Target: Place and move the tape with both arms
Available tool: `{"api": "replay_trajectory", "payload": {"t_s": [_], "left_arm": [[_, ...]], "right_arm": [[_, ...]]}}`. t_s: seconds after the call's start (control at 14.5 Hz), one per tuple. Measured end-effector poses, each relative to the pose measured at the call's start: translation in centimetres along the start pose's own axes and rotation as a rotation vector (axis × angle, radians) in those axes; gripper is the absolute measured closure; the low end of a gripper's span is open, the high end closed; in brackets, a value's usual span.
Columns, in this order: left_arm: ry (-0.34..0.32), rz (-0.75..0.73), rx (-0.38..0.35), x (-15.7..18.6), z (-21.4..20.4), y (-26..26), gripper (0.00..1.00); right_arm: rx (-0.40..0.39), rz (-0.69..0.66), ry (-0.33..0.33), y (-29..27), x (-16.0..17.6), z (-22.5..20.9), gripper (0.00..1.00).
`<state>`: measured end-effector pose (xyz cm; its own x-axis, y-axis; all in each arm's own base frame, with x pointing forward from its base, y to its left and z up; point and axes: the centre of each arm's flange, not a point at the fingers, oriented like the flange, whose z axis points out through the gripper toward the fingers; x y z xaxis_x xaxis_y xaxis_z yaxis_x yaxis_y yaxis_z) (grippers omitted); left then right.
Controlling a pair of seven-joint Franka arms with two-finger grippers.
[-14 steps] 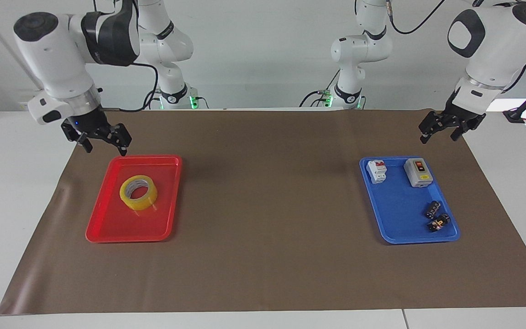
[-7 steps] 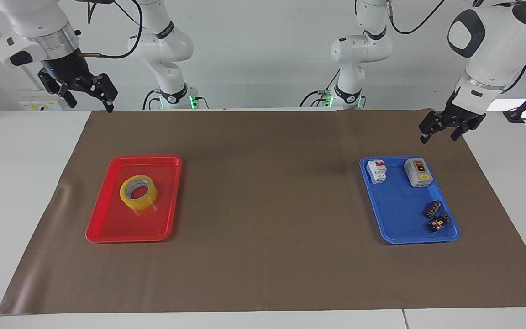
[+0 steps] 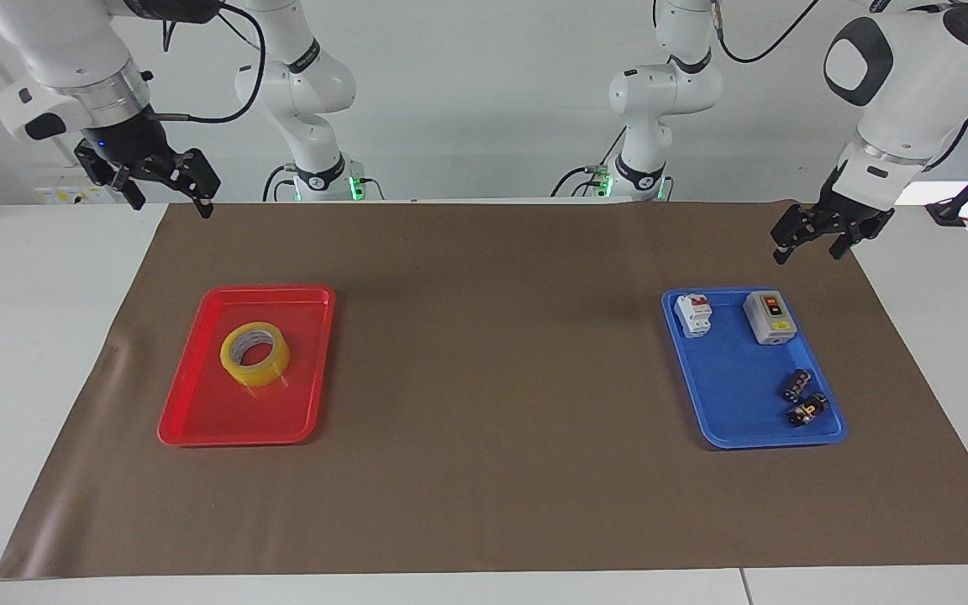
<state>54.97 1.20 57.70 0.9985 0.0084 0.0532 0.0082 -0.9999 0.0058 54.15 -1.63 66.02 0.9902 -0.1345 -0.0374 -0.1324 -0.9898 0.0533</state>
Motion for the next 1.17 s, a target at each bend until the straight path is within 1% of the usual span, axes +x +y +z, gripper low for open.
{"api": "replay_trajectory", "payload": {"t_s": [0.21,0.55,0.83,1.03,1.17], "left_arm": [[0.0,0.0,0.0,0.0,0.0,0.0,0.0],[0.0,0.0,0.0,0.0,0.0,0.0,0.0],[0.0,0.0,0.0,0.0,0.0,0.0,0.0],[0.0,0.0,0.0,0.0,0.0,0.0,0.0],[0.0,0.0,0.0,0.0,0.0,0.0,0.0]], "right_arm": [[-0.001,-0.026,0.003,-1.39,-0.17,-0.13,0.0],[0.0,-0.027,0.006,-1.43,-0.2,-0.29,0.0],[0.019,-0.026,0.015,-1.47,-0.28,-0.89,0.0],[0.025,-0.021,0.012,-1.19,-0.28,-0.91,0.0],[0.023,-0.021,-0.006,-1.15,-0.47,-0.76,0.0]]}}
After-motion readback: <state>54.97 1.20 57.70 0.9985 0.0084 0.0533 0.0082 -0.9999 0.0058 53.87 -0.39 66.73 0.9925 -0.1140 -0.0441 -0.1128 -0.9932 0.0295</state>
